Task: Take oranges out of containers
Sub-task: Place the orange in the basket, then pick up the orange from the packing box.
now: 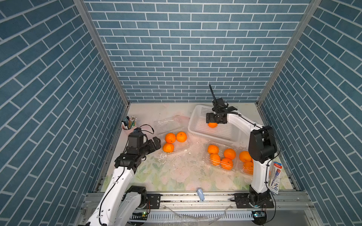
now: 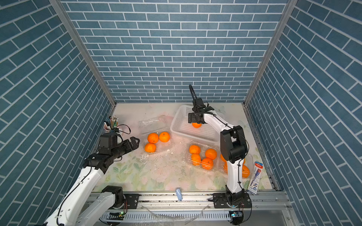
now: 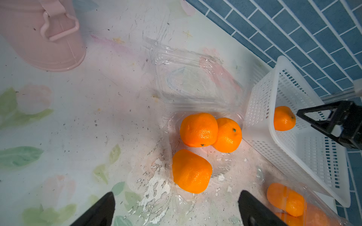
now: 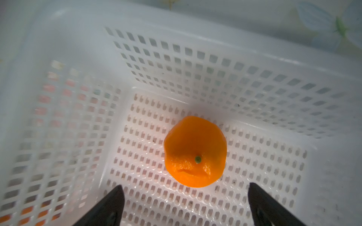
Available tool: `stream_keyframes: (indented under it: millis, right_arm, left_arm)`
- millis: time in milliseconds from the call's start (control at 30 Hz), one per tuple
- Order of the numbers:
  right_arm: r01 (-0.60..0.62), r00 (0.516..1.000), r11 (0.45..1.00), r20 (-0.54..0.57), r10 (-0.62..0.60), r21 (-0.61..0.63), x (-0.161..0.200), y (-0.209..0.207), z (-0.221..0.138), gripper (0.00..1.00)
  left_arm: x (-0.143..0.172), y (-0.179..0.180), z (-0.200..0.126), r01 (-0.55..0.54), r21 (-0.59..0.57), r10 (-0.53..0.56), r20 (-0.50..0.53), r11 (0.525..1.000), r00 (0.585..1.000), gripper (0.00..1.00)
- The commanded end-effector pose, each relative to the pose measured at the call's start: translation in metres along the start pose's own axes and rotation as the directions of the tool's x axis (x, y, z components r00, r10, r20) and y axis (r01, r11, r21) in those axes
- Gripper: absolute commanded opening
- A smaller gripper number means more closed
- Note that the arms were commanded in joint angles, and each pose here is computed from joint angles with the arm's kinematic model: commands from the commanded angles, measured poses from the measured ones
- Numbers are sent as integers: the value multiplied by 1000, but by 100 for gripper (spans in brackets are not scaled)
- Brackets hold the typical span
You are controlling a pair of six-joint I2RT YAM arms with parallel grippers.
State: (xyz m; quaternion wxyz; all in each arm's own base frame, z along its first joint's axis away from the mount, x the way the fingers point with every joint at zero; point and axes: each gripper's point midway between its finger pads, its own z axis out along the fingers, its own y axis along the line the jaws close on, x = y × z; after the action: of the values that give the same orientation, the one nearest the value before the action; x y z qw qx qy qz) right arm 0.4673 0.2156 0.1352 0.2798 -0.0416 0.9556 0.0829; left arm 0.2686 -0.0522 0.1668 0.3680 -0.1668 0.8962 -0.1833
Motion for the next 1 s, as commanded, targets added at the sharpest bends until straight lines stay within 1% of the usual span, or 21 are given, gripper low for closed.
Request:
stream_keyframes:
  millis: [0, 100, 200, 267, 333, 433, 467, 533, 600, 800, 867, 967]
  right_arm:
    - [-42, 998, 993, 50, 48, -110, -12, 16, -53, 93]
    - [-38, 998, 980, 49, 49, -195, -7, 36, -73, 90]
    - [10, 999, 967, 42, 1, -256, 4, 60, -90, 88]
    - [73, 997, 957, 43, -63, -282, 13, 80, -100, 87]
    - [154, 988, 935, 47, -147, -319, 23, 101, -108, 86]
    - [303, 951, 880, 58, -303, -367, 41, 128, -109, 86]
    - [323, 942, 873, 39, -332, -365, 46, 130, -106, 86]
    - [327, 933, 863, -14, -360, -386, 57, 136, -101, 85]
    - [314, 932, 860, -42, -361, -403, 67, 146, -99, 84]
    - [212, 952, 857, -98, -289, -470, 100, 189, -92, 82]
    - [209, 952, 854, -101, -290, -476, 111, 202, -89, 80]
    - [238, 937, 848, -118, -329, -474, 126, 215, -80, 79]
  left_arm:
    - [-4, -1, -5, -18, -9, 18, 12, 1000, 1000, 99]
    - [-5, -1, -6, -22, -8, 22, 13, 1000, 1000, 99]
    - [-4, 0, -6, -24, -10, 24, 10, 1000, 1000, 99]
    - [-4, 0, -8, -25, -10, 25, 12, 1000, 1000, 99]
    - [-4, 0, -9, -26, -10, 26, 15, 1000, 1000, 99]
    - [-3, 1, -12, -27, -15, 27, 19, 1000, 999, 99]
    - [-3, 2, -13, -23, -20, 24, 21, 1000, 1000, 99]
    - [-2, 4, -15, -22, -29, 23, 20, 999, 1000, 99]
    - [0, 8, -17, -23, -45, 24, 21, 999, 999, 99]
    - [-2, 18, -20, -17, -96, 22, 50, 995, 999, 99]
    - [0, 20, -18, -8, -99, 13, 48, 995, 999, 99]
    - [1, 20, -16, -4, -94, 9, 46, 996, 999, 99]
